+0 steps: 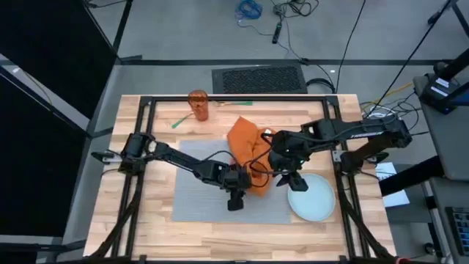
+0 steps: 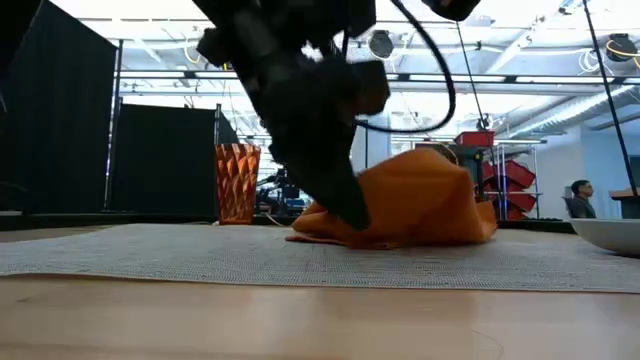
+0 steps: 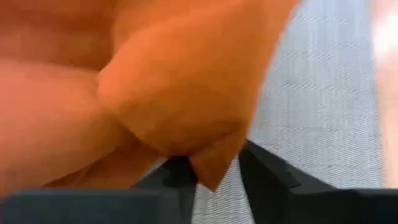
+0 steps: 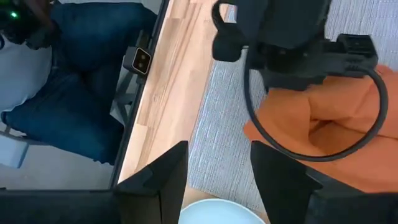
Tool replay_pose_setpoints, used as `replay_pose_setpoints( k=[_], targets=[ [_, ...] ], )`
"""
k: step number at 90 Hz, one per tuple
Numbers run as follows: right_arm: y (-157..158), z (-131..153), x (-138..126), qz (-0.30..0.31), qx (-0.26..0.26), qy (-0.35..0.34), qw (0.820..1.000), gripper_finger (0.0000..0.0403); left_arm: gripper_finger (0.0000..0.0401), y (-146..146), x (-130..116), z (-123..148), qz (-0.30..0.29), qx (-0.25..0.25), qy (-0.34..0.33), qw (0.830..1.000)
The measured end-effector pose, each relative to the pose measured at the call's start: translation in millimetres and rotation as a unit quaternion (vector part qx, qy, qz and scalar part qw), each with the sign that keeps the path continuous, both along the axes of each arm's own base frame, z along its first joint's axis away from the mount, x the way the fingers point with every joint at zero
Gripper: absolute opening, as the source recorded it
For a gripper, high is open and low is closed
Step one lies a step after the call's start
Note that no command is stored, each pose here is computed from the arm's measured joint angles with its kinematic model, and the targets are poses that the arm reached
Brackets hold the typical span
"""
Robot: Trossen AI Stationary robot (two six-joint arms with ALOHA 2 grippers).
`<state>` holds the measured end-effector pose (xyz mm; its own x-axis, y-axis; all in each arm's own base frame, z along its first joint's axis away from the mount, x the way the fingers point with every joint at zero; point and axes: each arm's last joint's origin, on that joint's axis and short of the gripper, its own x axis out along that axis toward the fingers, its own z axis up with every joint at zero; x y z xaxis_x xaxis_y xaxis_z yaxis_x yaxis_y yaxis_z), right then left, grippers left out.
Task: Set table place
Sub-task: Fold the orange table napkin
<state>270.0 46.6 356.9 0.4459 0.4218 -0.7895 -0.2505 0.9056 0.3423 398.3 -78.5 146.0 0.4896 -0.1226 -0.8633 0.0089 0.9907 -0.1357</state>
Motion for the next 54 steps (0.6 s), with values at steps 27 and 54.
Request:
replay_pose_setpoints(
  k=[27,54],
  targets=[
    [-2.9,-3.0,-2.3,-0.019,-0.045,0.012,0.999,0.0160,0.0000,1.0,-32.4,55.1,-0.004,0.095,0.058,0.994],
    [-9.9,-70.9,-8.3,-0.030,-0.062,0.109,0.992,0.0160,0.0000,9.1,-57.0,108.3,0.012,0.136,0.077,0.988]
  ],
)
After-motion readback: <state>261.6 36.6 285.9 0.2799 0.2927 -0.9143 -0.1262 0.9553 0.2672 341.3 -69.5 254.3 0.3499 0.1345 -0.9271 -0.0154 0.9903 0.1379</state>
